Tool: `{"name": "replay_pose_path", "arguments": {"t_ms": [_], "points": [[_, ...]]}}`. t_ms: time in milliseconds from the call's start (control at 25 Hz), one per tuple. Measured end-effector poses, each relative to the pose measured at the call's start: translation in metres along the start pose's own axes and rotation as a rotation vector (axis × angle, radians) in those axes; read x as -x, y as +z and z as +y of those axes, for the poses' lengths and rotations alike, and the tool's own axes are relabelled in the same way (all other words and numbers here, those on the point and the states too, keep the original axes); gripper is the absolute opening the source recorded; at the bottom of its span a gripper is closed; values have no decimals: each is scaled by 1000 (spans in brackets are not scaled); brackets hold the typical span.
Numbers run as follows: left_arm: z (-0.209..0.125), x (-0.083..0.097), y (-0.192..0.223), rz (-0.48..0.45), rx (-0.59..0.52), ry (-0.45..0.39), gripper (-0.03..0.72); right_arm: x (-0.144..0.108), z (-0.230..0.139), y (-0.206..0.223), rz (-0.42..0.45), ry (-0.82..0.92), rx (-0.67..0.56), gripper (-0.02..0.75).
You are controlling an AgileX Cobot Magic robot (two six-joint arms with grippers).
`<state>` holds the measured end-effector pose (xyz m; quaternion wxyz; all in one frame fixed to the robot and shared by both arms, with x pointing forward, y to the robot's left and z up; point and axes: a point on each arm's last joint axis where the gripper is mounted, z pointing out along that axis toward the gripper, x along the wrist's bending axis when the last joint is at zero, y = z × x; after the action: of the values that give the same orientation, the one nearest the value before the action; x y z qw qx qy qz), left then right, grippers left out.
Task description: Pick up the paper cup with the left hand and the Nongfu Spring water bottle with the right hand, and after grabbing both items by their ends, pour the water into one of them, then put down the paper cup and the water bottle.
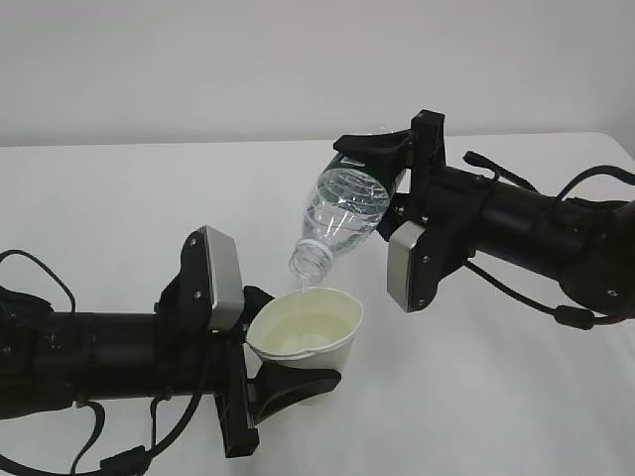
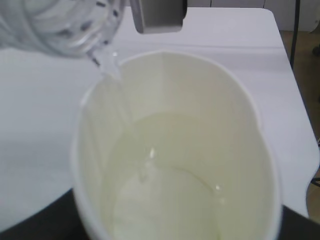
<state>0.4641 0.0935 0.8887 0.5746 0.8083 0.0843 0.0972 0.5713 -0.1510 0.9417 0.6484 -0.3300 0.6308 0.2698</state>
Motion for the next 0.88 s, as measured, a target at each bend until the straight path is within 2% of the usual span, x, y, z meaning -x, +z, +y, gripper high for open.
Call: {"name": "replay_pose_path", "arguments": {"t_ms": [880], "points": [[0, 0, 0, 0, -2, 0, 426, 0, 0, 0, -4, -2, 1, 456]]}}
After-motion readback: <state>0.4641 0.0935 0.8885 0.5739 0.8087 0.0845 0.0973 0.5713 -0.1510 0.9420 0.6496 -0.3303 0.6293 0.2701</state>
